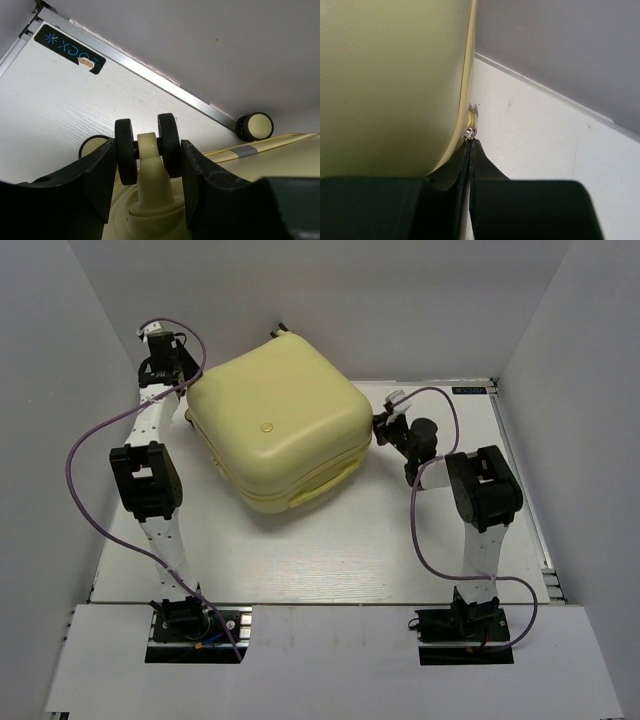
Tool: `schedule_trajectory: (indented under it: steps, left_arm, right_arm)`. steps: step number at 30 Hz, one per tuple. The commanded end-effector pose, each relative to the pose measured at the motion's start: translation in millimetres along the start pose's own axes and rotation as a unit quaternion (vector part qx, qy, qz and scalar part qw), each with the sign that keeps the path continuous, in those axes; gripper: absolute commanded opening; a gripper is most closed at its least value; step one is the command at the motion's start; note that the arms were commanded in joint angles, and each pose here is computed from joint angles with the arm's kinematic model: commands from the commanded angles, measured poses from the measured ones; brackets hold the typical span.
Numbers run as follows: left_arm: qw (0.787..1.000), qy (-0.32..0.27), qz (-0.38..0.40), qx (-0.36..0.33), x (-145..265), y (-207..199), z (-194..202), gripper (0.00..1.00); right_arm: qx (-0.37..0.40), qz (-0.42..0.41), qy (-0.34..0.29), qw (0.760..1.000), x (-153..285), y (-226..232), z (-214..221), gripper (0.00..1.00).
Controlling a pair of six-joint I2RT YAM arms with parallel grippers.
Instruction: Pack the luggage
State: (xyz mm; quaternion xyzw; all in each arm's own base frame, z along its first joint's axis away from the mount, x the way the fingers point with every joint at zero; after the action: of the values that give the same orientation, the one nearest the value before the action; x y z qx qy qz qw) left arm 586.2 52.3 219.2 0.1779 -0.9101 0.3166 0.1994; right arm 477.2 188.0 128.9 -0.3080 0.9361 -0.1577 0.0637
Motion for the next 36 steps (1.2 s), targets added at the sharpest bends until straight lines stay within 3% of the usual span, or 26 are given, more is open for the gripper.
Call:
schedule_trajectory:
  steps: [1, 7, 11, 17, 23, 24, 25, 26, 27, 28, 29, 32, 33, 34, 36]
  left_arm:
    - [0.976, 0.201, -0.079, -0.026, -16, 67, 114, 0.00]
    - [0.976, 0.200, -0.081, -0.033, -25, 74, 113, 0.00]
    - [0.975, 0.207, -0.077, -0.033, -28, 73, 118, 0.00]
    - [0.974, 0.217, -0.061, -0.034, -31, 68, 120, 0.00]
    - [0.977, 0.199, -0.066, -0.036, 12, 67, 103, 0.00]
    - [0.976, 0.204, -0.075, -0.034, 18, 75, 111, 0.00]
    - [0.976, 0.202, -0.077, -0.033, 25, 75, 110, 0.00]
    - [0.976, 0.199, -0.078, -0.029, 41, 77, 107, 0.04]
    - [0.975, 0.203, -0.083, -0.028, 49, 78, 106, 0.53]
    - [0.978, 0.178, -0.108, -0.033, 56, 80, 95, 0.83]
    - [0.973, 0.184, -0.139, -0.026, 72, 85, 89, 1.00]
    - [0.967, 0.141, -0.209, -0.040, 100, 92, 54, 1.00]
    - [0.965, 0.105, -0.235, -0.047, 121, 93, 29, 1.00]
    - [0.962, 0.100, -0.250, -0.054, 133, 95, 20, 1.00]
    - [0.953, 0.065, -0.292, -0.048, 172, 102, -11, 1.00]
  right_arm:
    - [0.046, -0.013, -0.085, 0.995, -29, -40, -41, 0.00]
    - [0.037, -0.217, -0.120, 0.968, -55, -10, -41, 0.00]
    - [-0.001, -0.255, -0.118, 0.960, -85, 4, -21, 0.00]
    - [-0.038, -0.241, -0.163, 0.956, -127, 11, -30, 0.00]
    - [-0.035, -0.160, -0.130, 0.978, -78, 7, -49, 0.00]
    - [-0.042, -0.149, -0.119, 0.981, -74, 3, -48, 0.01]
    - [-0.052, -0.116, -0.113, 0.985, -72, -10, -58, 0.20]
    - [-0.061, -0.103, -0.104, 0.987, -67, -12, -58, 0.58]
    - [-0.092, -0.070, -0.090, 0.989, -64, -23, -56, 0.70]
    - [-0.092, -0.052, -0.094, 0.990, -58, -33, -66, 0.90]
    - [-0.104, -0.043, -0.079, 0.991, -47, -32, -61, 0.90]
    - [-0.127, -0.003, -0.074, 0.989, -24, -50, -88, 0.90]
    - [-0.147, 0.005, -0.023, 0.989, -13, -48, -69, 0.90]
    - [-0.140, 0.022, -0.038, 0.989, 1, -59, -100, 0.90]
    - [-0.180, 0.059, 0.051, 0.981, 22, -60, -75, 0.90]
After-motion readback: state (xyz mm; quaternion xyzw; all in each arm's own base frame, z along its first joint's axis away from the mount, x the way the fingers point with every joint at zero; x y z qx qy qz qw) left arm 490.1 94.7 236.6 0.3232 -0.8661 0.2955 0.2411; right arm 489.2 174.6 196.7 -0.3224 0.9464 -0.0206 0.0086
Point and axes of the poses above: each gripper's point midway between its finger pads, its own x axis back along the fingers, its own y axis along the line the jaws close on, z = x × y, the point moved 4 cm from there along x, back along the fingers, and after that the axes turned 14 degrees about x, right-handed, at the moved point
